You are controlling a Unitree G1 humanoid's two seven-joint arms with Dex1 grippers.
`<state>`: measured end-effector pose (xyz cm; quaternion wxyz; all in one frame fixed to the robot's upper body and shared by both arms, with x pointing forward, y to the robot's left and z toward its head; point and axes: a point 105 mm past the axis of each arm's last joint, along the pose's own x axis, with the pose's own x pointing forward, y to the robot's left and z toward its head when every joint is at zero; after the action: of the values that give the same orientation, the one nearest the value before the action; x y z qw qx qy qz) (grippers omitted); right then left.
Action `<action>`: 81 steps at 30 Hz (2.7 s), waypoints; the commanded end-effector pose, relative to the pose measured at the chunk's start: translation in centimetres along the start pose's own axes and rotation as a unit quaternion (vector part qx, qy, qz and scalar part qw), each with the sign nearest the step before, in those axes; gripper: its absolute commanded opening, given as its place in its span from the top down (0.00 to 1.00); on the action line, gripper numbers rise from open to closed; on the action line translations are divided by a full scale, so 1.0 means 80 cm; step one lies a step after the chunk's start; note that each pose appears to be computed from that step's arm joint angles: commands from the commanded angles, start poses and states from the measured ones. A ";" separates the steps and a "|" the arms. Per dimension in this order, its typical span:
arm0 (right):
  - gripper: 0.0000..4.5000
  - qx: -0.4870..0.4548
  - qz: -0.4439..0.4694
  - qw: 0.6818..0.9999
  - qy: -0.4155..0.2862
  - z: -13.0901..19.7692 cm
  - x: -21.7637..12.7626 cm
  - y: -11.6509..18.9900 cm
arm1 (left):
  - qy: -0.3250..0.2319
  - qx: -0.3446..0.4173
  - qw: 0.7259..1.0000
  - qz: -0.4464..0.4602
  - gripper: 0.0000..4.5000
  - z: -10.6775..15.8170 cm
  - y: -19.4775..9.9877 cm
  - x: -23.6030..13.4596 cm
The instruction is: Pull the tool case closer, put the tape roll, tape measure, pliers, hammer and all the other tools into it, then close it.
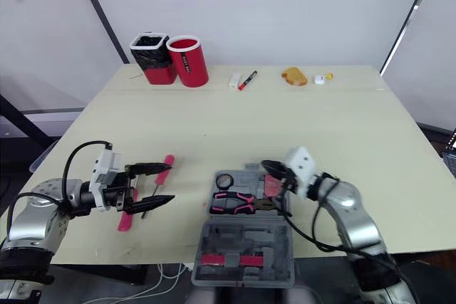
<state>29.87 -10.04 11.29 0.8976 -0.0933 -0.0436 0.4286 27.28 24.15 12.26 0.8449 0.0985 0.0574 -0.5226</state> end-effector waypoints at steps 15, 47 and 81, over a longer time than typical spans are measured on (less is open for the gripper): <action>0.09 0.068 -0.338 0.935 0.087 -0.046 -0.314 -0.016 | 0.042 -0.115 0.945 0.304 0.00 -0.097 0.004 -0.147; 0.01 0.060 -0.079 0.985 0.144 -0.039 -0.209 0.001 | 0.092 0.008 0.995 -0.035 0.00 -0.061 -0.030 -0.013; 1.00 -0.026 0.176 0.956 0.233 -0.112 -0.071 0.038 | 0.170 -0.005 0.966 -0.195 0.99 -0.119 -0.044 0.077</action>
<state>25.33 -14.03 1.64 0.7935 -0.2149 0.1810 0.5399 27.03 19.27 1.79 0.7101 0.1627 0.2102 -0.6520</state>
